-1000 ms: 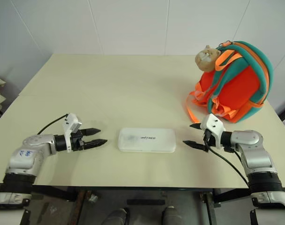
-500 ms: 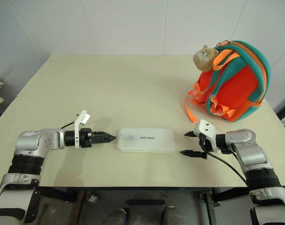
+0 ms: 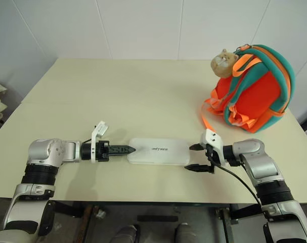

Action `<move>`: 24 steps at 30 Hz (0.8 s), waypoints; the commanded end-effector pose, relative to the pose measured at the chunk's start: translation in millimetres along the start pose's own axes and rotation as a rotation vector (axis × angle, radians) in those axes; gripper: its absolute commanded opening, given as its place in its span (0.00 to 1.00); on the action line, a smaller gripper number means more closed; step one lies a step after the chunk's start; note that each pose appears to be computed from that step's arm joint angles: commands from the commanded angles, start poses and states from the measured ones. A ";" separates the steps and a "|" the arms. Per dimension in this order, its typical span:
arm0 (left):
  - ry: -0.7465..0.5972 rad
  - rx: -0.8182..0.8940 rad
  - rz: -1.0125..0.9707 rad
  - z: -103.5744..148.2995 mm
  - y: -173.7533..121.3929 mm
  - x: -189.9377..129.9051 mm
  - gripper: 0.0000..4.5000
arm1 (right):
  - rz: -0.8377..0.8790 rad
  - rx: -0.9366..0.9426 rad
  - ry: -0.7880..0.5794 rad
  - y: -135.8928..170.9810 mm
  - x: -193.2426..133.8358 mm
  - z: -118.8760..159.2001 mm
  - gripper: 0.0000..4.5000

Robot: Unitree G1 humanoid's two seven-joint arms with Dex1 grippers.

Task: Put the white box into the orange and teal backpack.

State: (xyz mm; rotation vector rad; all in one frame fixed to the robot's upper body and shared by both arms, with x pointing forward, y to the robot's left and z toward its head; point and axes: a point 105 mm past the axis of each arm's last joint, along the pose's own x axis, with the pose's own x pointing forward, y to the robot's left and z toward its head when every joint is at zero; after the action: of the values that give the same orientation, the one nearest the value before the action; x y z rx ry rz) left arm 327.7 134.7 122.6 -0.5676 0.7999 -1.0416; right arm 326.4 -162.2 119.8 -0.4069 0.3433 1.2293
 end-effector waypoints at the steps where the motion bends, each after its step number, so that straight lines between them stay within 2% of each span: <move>1: 0.083 -0.121 -0.001 -19.8 3.6 11.2 1.00 | 0.025 -0.040 -0.047 2.7 7.2 15.5 1.00; 9: 0.009 -0.145 -0.057 -6.9 0.0 21.5 1.00 | 0.036 -0.047 -0.073 4.6 13.7 19.6 1.00; 14: 0.025 -0.183 -0.056 -11.1 4.9 27.1 1.00 | 0.013 -0.048 -0.048 5.0 9.2 11.0 1.00; 17: 0.032 -0.178 -0.058 -9.0 4.5 27.0 0.87 | -0.008 -0.053 -0.037 5.1 4.8 6.6 1.00; 24: 0.013 -0.172 -0.046 -5.9 7.2 20.1 0.41 | -0.041 -0.043 -0.047 5.5 -0.2 3.1 1.00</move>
State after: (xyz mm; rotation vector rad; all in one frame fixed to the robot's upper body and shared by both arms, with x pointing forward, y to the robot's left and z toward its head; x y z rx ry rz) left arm 331.4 112.5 116.5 -0.7729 0.8642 -1.0851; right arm 321.7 -157.9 109.7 -0.4044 0.3191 1.2126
